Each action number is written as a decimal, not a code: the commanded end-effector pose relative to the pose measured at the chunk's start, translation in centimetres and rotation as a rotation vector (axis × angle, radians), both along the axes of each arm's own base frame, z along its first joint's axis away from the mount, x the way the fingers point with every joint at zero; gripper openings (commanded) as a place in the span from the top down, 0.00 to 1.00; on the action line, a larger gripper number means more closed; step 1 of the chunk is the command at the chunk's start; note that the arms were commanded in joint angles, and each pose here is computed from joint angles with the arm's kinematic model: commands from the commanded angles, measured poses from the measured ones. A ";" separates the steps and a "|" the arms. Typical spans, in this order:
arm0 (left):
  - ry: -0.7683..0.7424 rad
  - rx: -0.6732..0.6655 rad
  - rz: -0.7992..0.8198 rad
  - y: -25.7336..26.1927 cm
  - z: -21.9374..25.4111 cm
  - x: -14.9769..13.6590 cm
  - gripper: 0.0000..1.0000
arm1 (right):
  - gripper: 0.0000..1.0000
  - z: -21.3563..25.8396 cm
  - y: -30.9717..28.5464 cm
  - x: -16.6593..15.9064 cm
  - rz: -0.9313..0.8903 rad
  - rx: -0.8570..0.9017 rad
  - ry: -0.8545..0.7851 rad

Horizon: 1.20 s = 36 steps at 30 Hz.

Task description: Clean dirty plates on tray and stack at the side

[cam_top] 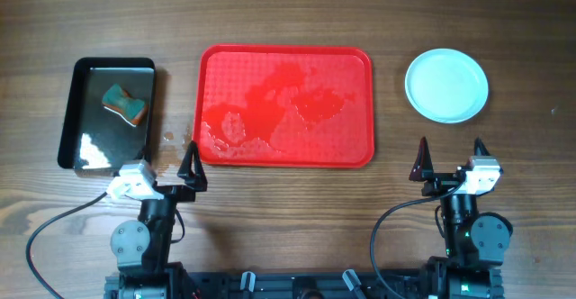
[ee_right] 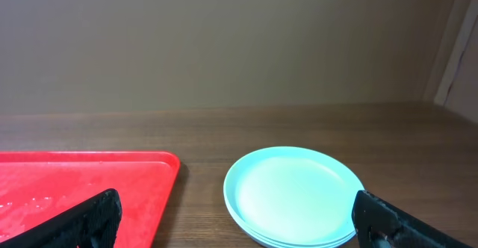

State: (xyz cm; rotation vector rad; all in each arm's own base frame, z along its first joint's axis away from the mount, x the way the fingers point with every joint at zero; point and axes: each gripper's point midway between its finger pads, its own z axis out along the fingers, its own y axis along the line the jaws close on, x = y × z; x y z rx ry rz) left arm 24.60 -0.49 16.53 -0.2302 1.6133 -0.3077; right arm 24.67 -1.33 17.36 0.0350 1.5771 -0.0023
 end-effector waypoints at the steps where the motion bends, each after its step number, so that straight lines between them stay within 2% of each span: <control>1: 0.015 0.083 0.032 0.6 -0.7 0.0 0.00 | 0.00 0.2 -0.2 -0.1 -0.012 -0.019 -0.011; 5: 0.017 0.097 0.035 0.6 -0.7 0.0 0.00 | 0.00 0.3 -0.2 -0.1 -0.012 -0.019 -0.012; 11: 0.001 0.283 -0.011 0.0 -0.7 0.0 0.00 | 0.00 0.2 -0.2 -0.1 -0.012 -0.019 -0.011; 17: -0.005 0.353 -0.030 -0.2 -0.7 0.0 0.00 | 0.00 0.3 -0.2 -0.1 -0.012 -0.019 -0.012; 19: -0.016 0.413 -0.057 -0.6 -0.6 -0.1 0.00 | 0.00 0.2 -0.2 -0.1 -0.012 -0.019 -0.011; 22: -0.011 0.414 -0.038 -0.3 -0.7 0.0 0.00 | 0.00 0.3 -0.2 -0.1 -0.012 -0.019 -0.012; 25: 0.022 0.325 0.068 1.5 -0.9 0.0 0.00 | 0.00 0.2 -0.2 -0.1 -0.012 -0.019 -0.011; 28: 0.023 0.288 0.078 1.7 -0.9 0.0 0.00 | 0.00 0.3 -0.2 -0.1 -0.012 -0.019 -0.012; 36: 0.020 0.288 0.073 1.6 -0.8 0.0 0.00 | 0.00 0.2 -0.2 -0.1 -0.012 -0.019 -0.011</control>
